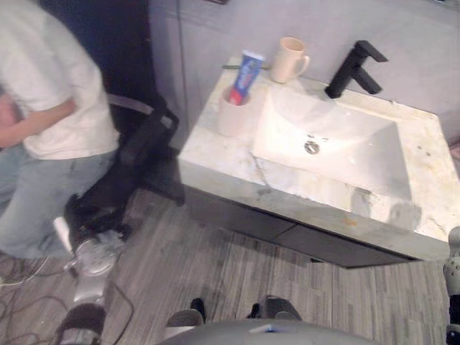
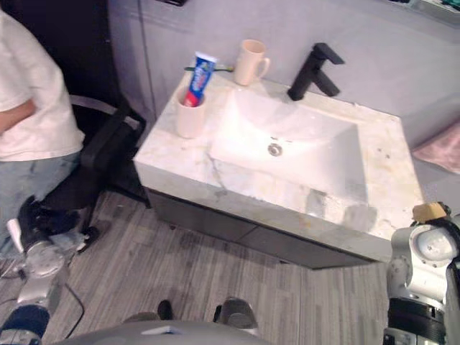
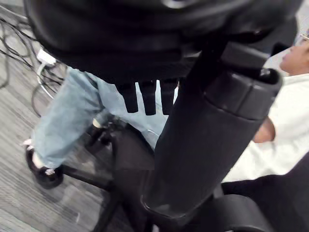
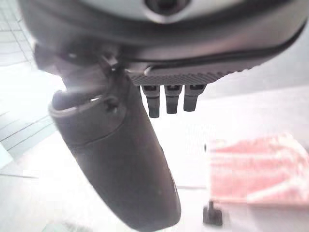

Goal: Organize the bathroom.

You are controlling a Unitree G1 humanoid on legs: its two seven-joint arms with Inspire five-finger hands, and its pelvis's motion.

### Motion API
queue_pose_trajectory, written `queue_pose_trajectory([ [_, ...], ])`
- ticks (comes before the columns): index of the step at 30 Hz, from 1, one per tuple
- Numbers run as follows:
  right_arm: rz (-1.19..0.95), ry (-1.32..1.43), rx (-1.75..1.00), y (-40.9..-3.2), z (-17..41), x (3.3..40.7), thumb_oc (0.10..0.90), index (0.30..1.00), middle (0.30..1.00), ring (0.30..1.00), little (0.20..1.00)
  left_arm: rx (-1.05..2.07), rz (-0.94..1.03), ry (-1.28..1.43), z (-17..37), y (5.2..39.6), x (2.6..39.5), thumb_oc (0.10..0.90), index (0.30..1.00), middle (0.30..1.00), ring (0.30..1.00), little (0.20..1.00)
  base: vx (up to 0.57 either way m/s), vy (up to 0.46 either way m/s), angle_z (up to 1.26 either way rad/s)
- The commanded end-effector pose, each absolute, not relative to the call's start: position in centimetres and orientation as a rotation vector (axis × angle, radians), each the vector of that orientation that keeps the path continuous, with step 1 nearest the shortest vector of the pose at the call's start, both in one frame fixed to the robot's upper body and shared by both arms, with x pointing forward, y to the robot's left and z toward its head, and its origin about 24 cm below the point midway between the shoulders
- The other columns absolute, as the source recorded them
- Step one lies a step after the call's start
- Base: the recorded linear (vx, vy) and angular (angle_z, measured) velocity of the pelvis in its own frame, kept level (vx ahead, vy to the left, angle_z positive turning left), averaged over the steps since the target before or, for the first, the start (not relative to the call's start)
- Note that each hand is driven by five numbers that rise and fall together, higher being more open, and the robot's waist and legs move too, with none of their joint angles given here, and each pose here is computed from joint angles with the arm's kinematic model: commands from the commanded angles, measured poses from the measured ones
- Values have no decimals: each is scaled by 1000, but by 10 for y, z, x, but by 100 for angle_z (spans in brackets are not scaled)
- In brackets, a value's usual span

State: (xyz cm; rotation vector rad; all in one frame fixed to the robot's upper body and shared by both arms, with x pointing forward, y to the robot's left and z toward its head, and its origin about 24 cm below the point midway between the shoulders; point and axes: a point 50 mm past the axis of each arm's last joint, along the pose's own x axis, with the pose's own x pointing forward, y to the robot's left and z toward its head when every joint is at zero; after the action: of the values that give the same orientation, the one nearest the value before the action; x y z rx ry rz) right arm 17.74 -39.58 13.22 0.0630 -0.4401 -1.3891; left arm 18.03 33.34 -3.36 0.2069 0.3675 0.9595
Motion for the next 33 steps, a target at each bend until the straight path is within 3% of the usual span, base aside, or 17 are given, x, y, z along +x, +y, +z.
queue_pose_trajectory([
  [1,-1489,-494,-15,-423,144,156,800,900,900,900,900,150,1091,195,-12,359,176,800,900,900,900,900,-384,-274,-65],
  [4,-1543,-317,-36,-438,110,140,800,900,900,900,900,124,1143,282,-33,358,162,800,900,900,900,900,-284,-188,-49],
  [11,-1540,76,-93,-430,35,119,800,900,900,900,900,121,1100,515,-70,338,151,800,900,900,900,900,-265,-99,-12],
  [15,-1366,406,-194,-404,-21,119,800,900,900,900,900,62,973,692,-94,329,137,800,900,900,900,900,-245,6,-20],
  [17,-1253,548,-193,-388,-46,118,800,900,900,900,900,58,840,795,-106,319,133,800,900,900,900,900,-195,78,-59],
  [18,-1136,674,-192,-368,-69,117,800,900,900,900,900,93,674,910,-120,307,125,800,900,900,900,900,-129,110,-26],
  [21,-890,862,-191,-338,-99,117,800,900,900,900,900,79,513,1045,-134,294,113,800,900,900,900,900,-81,193,4],
  [25,-677,1040,-165,-310,-124,108,800,900,900,900,900,31,424,1098,-141,283,112,800,900,900,900,900,-71,179,45],
  [33,-530,1363,-53,-271,-158,61,800,900,900,900,900,66,247,1126,-149,259,113,800,900,900,900,900,-22,94,33],
])
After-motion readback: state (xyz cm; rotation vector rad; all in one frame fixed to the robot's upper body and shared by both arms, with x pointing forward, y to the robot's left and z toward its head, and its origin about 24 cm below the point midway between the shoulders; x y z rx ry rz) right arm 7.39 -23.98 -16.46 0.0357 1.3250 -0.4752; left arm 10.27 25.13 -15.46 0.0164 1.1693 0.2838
